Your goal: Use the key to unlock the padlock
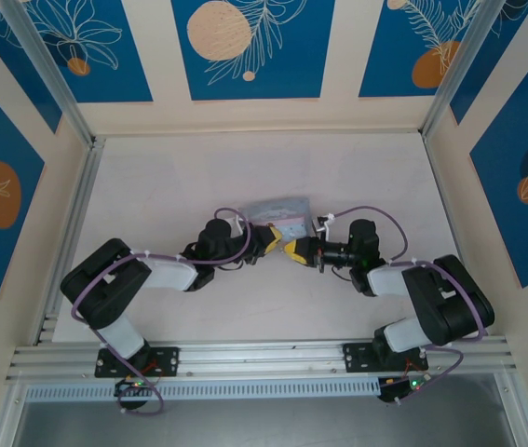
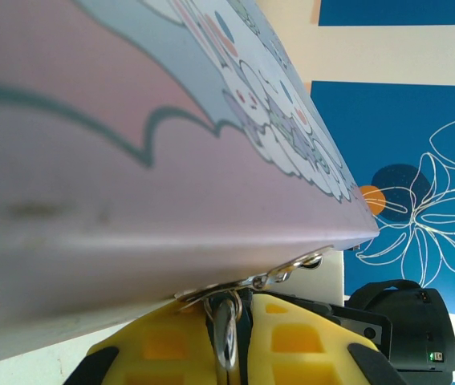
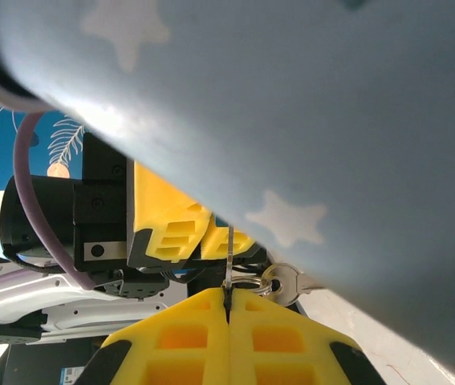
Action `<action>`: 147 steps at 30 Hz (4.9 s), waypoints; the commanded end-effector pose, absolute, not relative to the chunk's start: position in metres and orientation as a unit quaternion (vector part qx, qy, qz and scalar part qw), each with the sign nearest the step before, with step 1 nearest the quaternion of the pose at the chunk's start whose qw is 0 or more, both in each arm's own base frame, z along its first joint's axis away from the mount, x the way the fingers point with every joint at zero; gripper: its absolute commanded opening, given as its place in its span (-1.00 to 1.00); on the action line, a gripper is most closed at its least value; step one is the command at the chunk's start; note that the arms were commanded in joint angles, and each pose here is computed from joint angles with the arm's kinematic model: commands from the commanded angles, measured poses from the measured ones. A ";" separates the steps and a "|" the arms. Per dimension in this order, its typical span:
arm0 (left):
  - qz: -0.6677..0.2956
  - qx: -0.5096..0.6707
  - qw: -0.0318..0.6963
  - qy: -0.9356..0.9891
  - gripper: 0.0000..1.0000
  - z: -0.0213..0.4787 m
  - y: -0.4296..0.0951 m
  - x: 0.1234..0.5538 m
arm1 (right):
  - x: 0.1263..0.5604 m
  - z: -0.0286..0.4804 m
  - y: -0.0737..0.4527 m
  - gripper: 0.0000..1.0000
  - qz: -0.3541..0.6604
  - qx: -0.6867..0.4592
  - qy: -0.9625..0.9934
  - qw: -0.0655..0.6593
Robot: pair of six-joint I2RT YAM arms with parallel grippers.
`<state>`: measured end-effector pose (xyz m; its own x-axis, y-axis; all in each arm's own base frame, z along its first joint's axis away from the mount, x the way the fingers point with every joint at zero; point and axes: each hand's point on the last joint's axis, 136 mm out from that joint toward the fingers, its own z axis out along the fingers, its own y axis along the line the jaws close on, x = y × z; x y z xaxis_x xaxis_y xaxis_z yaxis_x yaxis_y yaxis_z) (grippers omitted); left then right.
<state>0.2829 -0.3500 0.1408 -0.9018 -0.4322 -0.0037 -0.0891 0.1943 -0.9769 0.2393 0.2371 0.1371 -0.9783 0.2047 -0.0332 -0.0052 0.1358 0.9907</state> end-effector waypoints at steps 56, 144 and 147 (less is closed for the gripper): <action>-0.502 -0.128 0.188 0.834 0.25 0.062 -0.334 0.293 | 0.223 0.133 0.198 -1.00 0.627 0.044 0.771 0.105; -0.559 -0.031 0.278 0.781 -1.00 0.213 -0.340 0.293 | 0.261 0.191 0.168 0.61 0.566 0.109 0.780 0.244; -0.558 -0.064 0.300 0.771 -1.00 0.219 -0.336 0.301 | 0.272 0.195 0.166 0.67 0.557 0.129 0.772 0.277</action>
